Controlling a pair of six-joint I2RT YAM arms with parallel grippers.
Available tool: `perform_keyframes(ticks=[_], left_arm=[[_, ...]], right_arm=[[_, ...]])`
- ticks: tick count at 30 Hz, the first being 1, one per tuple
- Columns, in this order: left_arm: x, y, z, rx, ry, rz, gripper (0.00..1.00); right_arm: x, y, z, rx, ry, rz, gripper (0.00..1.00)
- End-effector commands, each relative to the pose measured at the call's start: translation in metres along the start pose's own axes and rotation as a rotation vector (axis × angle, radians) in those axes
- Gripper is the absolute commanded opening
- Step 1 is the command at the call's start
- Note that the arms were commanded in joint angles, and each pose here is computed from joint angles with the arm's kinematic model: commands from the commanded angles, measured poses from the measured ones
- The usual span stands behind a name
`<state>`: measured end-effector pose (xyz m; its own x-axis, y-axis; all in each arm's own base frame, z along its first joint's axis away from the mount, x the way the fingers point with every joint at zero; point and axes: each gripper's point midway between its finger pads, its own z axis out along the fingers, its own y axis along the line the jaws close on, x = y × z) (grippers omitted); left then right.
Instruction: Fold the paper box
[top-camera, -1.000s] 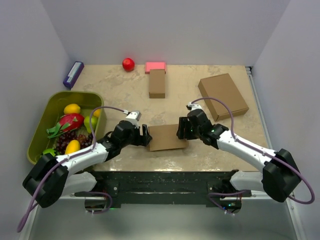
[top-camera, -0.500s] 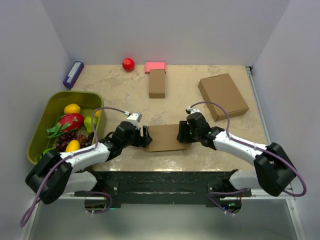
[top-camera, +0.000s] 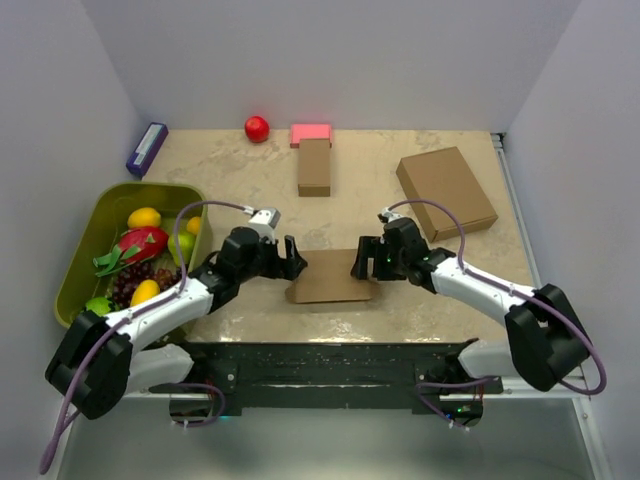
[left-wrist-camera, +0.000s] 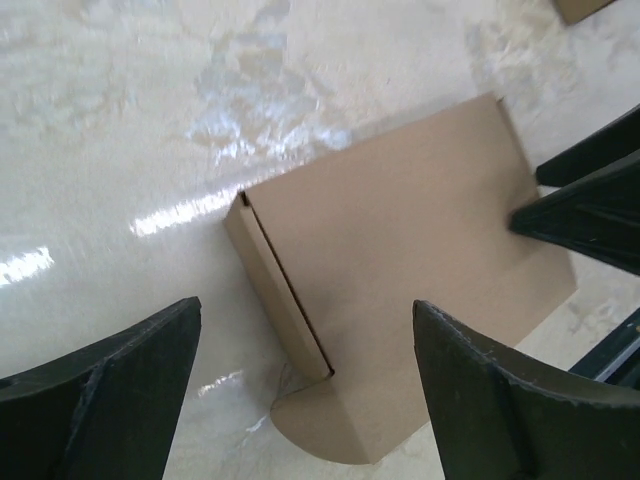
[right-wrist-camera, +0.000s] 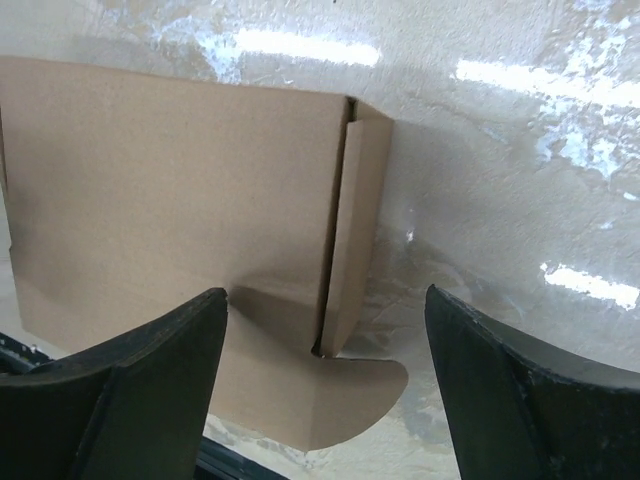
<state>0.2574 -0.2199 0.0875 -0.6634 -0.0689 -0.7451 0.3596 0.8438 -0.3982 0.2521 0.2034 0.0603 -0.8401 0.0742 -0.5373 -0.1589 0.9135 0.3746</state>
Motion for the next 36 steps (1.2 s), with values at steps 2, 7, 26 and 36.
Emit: perform_keyframes(ticks=[2, 7, 26, 36], left_arm=[[-0.069, -0.025, -0.019, 0.156, -0.094, 0.012, 0.91], [-0.087, -0.041, -0.030, 0.230, -0.054, 0.081, 0.92], [-0.097, -0.020, -0.027, 0.193, -0.092, 0.160, 0.93], [-0.091, -0.024, -0.027, 0.227, -0.080, 0.154, 0.93]], right_arm=[[-0.017, 0.012, 0.007, -0.131, -0.006, 0.013, 0.84], [-0.014, 0.013, 0.015, -0.206, 0.009, 0.041, 0.84], [0.030, -0.002, 0.033, -0.327, 0.139, 0.184, 0.35], [0.032, -0.004, 0.027, -0.355, 0.139, 0.206, 0.13]])
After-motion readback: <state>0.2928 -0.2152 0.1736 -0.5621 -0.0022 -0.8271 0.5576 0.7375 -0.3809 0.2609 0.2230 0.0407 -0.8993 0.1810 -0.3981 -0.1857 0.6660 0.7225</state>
